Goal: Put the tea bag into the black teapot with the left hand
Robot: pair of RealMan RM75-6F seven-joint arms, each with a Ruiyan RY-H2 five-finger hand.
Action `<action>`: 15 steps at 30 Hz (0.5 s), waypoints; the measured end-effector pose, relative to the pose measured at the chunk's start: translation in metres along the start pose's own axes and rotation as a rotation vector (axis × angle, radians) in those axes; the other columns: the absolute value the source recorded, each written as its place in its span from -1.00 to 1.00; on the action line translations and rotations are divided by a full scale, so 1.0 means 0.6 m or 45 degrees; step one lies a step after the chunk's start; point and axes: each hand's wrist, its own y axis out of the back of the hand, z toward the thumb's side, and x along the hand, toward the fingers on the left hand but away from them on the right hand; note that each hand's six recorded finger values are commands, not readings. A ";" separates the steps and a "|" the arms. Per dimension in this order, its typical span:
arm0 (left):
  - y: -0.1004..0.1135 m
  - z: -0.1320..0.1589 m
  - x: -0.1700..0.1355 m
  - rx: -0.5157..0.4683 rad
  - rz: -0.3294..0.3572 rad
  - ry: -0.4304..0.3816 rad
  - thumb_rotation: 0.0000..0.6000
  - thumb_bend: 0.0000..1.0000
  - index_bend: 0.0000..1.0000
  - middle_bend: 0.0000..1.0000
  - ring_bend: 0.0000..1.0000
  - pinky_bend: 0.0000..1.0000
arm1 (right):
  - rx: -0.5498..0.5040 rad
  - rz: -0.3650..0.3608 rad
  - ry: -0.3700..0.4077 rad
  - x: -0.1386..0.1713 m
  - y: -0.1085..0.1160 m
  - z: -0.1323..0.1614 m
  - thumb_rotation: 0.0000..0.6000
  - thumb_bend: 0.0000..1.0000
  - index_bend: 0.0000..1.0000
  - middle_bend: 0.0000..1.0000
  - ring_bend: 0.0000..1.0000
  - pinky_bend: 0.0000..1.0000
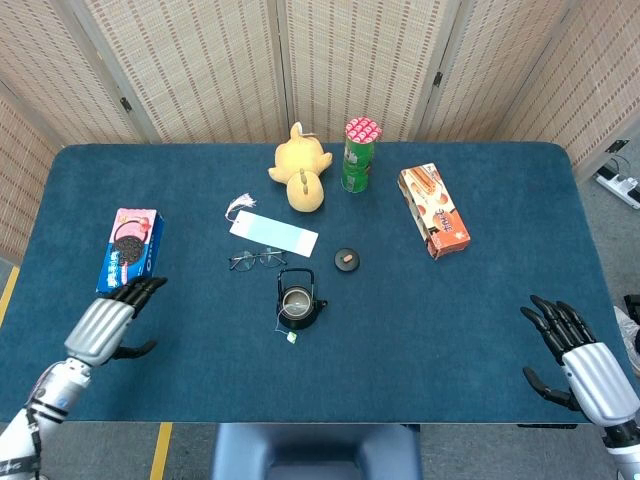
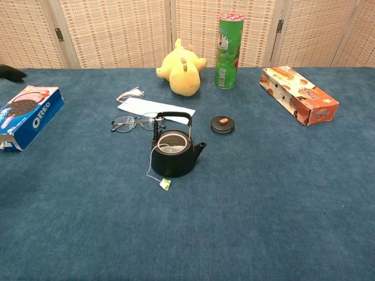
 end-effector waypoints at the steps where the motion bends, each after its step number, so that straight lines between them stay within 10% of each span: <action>1: 0.003 -0.009 -0.013 -0.005 0.021 0.029 1.00 -0.44 -0.96 -0.85 -1.00 -0.90 | 0.009 0.011 -0.004 -0.002 -0.003 0.000 1.00 -0.22 -1.00 -1.00 -1.00 -1.00; 15: -0.012 -0.072 -0.162 0.041 0.230 0.304 1.00 -0.44 -0.93 -0.85 -1.00 -0.97 | 0.093 0.109 0.020 -0.009 -0.040 0.025 1.00 -0.21 -1.00 -1.00 -1.00 -1.00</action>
